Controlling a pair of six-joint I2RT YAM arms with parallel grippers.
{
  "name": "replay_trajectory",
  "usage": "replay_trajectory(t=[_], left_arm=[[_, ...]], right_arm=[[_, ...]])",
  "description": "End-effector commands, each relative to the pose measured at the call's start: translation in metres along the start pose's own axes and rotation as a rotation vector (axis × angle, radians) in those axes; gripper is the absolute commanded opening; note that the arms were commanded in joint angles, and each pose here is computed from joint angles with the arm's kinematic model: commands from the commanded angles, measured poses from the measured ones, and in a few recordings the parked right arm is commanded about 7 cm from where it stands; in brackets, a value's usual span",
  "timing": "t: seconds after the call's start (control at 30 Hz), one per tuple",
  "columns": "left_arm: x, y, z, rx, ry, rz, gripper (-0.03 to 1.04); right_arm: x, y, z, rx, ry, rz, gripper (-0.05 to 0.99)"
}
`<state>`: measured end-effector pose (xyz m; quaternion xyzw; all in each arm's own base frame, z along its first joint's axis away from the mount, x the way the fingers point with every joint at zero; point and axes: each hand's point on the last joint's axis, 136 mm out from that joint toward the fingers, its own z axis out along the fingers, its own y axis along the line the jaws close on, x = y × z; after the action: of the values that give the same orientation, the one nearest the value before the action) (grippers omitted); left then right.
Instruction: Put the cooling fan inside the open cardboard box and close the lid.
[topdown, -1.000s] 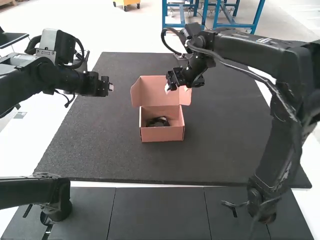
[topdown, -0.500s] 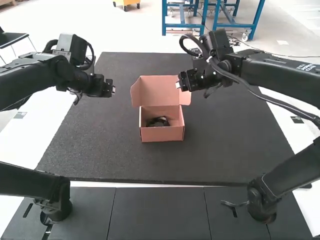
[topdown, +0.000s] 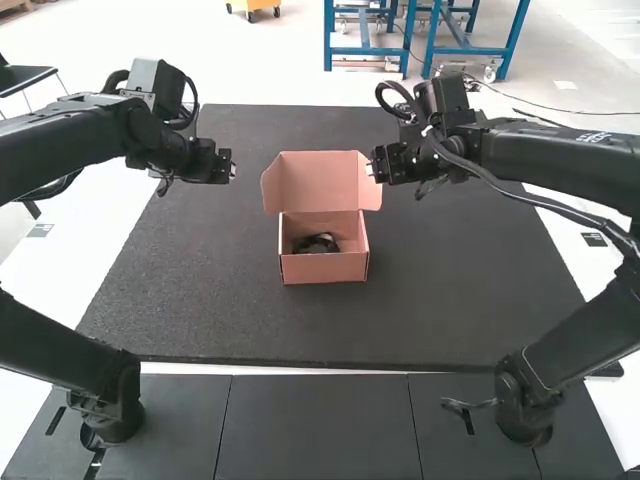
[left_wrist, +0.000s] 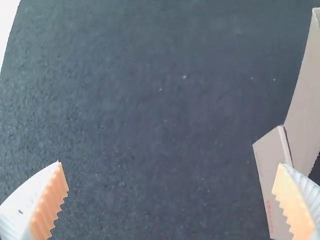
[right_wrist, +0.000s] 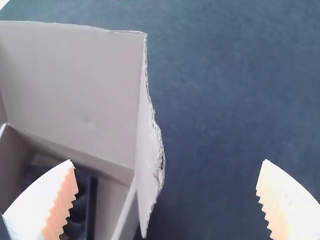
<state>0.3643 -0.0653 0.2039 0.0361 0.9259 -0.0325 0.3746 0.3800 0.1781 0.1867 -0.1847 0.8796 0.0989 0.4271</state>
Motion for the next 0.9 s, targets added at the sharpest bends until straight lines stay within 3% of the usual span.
replay_trajectory(t=[0.0,0.47,0.87], left_arm=[[-0.014,0.001,-0.002,-0.007,-0.032,0.009,0.97],[-0.021,-0.002,0.023,-0.002,-0.036,0.017,0.97],[-0.039,-0.024,0.038,0.078,-0.039,0.059,0.97]], right_arm=[[-0.004,0.002,0.011,-0.013,0.005,-0.009,0.81],[-0.013,0.004,0.038,-0.026,0.033,-0.008,0.81],[-0.017,0.002,0.045,-0.022,0.046,0.01,0.79]])
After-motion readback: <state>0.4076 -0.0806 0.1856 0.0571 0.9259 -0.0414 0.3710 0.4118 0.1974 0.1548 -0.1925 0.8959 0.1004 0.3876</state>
